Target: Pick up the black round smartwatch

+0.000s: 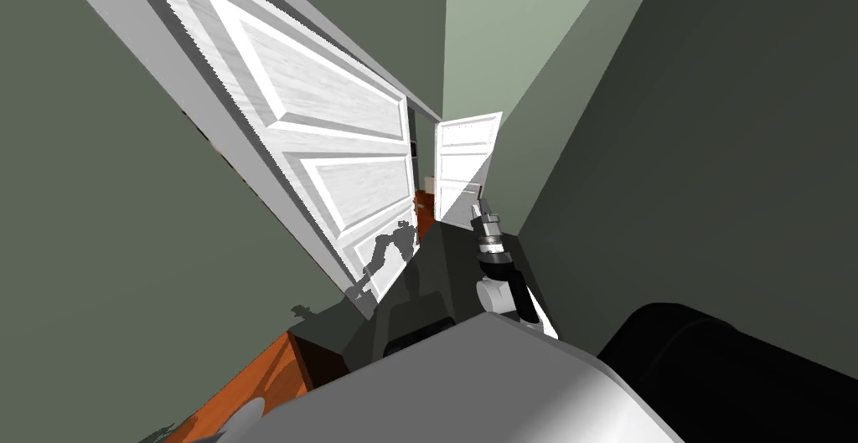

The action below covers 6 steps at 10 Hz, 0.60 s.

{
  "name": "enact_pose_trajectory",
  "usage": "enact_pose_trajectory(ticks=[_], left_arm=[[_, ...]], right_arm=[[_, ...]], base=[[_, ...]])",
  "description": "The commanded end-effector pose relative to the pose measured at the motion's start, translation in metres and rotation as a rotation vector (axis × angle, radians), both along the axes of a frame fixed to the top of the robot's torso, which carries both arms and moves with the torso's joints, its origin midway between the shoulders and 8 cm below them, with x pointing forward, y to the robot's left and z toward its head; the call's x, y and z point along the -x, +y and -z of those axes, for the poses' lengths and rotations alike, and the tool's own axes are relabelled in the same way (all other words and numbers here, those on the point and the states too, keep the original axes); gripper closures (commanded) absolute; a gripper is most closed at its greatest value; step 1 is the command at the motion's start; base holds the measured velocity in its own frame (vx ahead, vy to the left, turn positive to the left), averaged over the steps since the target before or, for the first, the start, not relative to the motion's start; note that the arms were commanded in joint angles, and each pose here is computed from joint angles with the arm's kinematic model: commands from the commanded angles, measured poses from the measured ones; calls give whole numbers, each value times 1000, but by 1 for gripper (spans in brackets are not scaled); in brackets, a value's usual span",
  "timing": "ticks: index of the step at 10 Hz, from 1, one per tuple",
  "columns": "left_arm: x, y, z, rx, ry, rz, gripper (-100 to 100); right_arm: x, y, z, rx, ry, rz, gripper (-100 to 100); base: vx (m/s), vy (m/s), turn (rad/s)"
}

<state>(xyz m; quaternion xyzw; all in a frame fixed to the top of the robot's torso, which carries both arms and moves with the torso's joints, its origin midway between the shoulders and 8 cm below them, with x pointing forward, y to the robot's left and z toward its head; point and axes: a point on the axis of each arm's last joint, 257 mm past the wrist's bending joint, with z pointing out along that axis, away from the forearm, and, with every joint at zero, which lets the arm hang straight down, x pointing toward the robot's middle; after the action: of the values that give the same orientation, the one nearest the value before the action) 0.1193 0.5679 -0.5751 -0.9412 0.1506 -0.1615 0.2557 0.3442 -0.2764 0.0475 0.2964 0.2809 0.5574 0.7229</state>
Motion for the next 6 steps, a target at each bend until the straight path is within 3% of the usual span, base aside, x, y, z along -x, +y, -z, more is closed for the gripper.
enact_pose_trajectory(ticks=[1, 2, 5, 6], left_arm=[[3, 5, 0, 4, -12, -33, -100], [3, 5, 0, 8, -17, -42, -100], [18, 29, -3, -15, -10, -81, -100], [18, 29, -3, -5, -23, -104, -100]], right_arm=[[0, 0, 0, 0, 0, 0, 0], [0, 0, 0, 0, 0, 0, 0], [0, 0, 0, 0, 0, 0, 0], [0, 0, 0, 0, 0, 0, 0]], base=[[-54, -21, -133], [-21, -6, -5], [-44, -31, -204], [-52, -28, -120]])
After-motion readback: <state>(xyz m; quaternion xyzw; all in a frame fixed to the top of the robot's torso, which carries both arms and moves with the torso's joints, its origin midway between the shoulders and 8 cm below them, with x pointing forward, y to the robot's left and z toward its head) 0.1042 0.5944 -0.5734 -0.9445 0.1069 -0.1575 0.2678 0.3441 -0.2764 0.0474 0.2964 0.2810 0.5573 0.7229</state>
